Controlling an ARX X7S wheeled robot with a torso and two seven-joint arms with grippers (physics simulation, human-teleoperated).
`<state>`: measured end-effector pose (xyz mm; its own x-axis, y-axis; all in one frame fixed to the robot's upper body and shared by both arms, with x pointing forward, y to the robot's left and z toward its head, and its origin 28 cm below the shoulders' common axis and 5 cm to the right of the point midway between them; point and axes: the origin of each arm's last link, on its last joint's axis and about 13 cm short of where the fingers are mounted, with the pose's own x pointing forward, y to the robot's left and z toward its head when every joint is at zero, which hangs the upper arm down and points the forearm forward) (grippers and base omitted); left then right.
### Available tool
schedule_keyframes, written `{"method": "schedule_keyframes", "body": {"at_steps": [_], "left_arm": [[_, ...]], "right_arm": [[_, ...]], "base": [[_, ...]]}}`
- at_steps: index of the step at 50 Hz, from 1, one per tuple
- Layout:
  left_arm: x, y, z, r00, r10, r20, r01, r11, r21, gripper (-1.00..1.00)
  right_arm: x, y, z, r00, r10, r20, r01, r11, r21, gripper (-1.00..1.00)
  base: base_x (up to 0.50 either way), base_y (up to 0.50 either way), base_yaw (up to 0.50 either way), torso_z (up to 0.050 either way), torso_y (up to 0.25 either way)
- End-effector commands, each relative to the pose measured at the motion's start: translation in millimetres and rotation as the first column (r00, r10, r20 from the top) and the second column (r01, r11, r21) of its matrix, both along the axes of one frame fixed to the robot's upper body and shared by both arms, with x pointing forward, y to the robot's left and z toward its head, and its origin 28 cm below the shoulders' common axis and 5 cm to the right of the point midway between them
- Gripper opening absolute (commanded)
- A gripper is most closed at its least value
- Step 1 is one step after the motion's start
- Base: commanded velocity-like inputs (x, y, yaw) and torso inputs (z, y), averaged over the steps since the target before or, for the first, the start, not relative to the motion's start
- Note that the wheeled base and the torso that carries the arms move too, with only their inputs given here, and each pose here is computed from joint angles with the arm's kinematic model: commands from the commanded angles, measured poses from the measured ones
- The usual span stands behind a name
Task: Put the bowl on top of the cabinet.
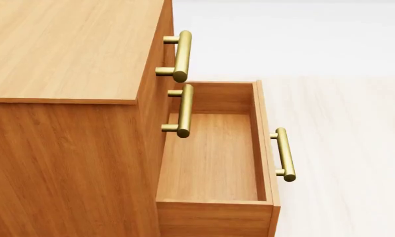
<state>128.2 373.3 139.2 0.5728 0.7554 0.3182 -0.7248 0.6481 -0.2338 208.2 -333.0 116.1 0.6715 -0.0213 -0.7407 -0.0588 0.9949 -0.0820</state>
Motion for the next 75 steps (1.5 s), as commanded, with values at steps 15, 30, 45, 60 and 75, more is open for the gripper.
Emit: {"method": "schedule_keyframes", "body": {"at_steps": [15,30,45,60,75], "left_arm": [[0.8,0.0,-0.1,1.0,0.0,-0.002,0.0,1.0,0.004,1.0],[0.7,0.3,-0.5,1.0,0.001,-0.001,-0.001,1.0,0.003,1.0],[0.4,0.0,-0.3,1.0,0.002,-0.001,-0.002,1.0,0.001,1.0],[0.3,0.0,-0.5,1.0,0.002,0.0,-0.002,1.0,0.003,1.0],[0.6,0.0,-0.6,1.0,0.001,0.0,-0.001,1.0,0.004,1.0]], "right_arm": [[4.9,1.3,-13.9,0.999,-0.024,-0.028,0.024,1.0,-0.008,1.0],[-3.6,4.8,-26.7,0.999,-0.003,-0.052,0.004,1.0,0.012,1.0],[-6.3,4.4,-28.0,0.999,0.025,-0.034,-0.025,1.0,-0.009,-1.0],[-4.9,0.1,-9.5,0.999,0.039,-0.033,-0.041,0.998,-0.048,-1.0],[-9.2,-13.8,48.0,0.998,0.058,0.005,-0.056,0.984,-0.171,-1.0]], "base": [[0.0,0.0,0.0,0.0,0.0],[0.0,0.0,0.0,0.0,0.0],[0.0,0.0,0.0,0.0,0.0],[0.0,0.0,0.0,-0.001,0.0],[0.0,0.0,0.0,0.0,0.0]]}}
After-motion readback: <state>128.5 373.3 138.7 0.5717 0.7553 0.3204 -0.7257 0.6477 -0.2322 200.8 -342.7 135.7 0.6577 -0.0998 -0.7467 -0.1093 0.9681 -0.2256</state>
